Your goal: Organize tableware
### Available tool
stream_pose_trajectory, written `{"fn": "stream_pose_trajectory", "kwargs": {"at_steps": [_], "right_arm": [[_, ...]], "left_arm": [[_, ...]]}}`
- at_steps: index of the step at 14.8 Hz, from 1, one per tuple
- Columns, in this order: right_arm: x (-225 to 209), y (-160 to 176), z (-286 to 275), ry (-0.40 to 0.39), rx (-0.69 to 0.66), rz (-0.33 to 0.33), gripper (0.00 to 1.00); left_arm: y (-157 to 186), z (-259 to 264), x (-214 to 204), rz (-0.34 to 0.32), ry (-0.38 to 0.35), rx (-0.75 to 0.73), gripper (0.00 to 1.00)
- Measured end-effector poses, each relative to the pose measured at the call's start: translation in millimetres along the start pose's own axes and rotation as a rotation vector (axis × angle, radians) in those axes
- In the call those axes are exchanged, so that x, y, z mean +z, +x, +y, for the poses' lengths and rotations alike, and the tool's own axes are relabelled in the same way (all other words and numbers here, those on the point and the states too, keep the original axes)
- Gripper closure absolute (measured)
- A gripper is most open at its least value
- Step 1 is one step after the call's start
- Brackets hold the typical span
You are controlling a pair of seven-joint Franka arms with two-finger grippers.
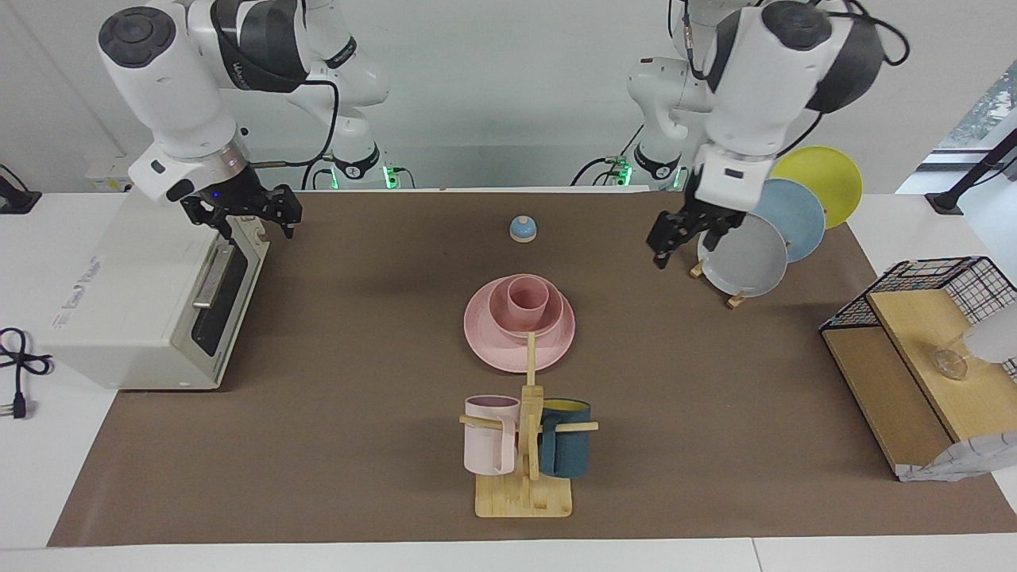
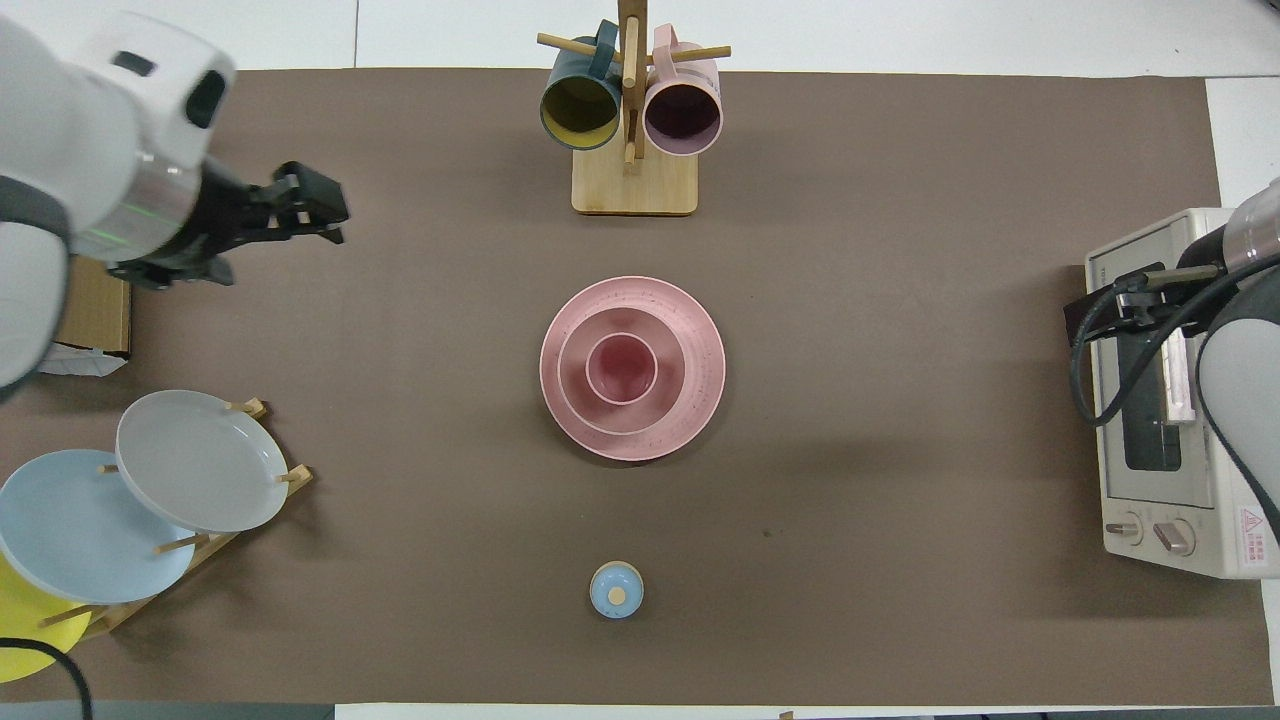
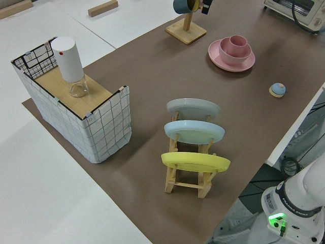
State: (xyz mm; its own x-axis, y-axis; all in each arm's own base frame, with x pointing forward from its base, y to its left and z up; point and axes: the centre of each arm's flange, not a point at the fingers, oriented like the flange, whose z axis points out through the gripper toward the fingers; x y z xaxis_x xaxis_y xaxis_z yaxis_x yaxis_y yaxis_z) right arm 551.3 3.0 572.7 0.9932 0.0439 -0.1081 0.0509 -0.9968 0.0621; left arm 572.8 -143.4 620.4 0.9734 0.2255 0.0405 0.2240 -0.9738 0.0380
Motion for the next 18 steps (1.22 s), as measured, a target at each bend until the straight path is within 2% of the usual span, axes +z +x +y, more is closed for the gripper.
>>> {"fn": "stream_pose_trajectory", "kwargs": {"at_steps": [2,4,8,14,18], "right_arm": [[0,0,0,0.0,0.0,0.0,0.0],[0,0,0,0.0,0.0,0.0,0.0],[0,0,0,0.0,0.0,0.0,0.0],[0,0,0,0.0,0.0,0.0,0.0],[0,0,0,0.0,0.0,0.0,0.0]], "left_arm": [[11,-53,-7,-0.024,0.014,0.084,0.0],[10,-80,0,-0.05,0.023,0.133,0.0],[-18,-81,15,-0.07,0.031,0.169,0.0],[-24,-80,4,-0.039,0.024,0.173,0.0],[-29,-79,-1,-0.077,0.034,0.179,0.0]]}}
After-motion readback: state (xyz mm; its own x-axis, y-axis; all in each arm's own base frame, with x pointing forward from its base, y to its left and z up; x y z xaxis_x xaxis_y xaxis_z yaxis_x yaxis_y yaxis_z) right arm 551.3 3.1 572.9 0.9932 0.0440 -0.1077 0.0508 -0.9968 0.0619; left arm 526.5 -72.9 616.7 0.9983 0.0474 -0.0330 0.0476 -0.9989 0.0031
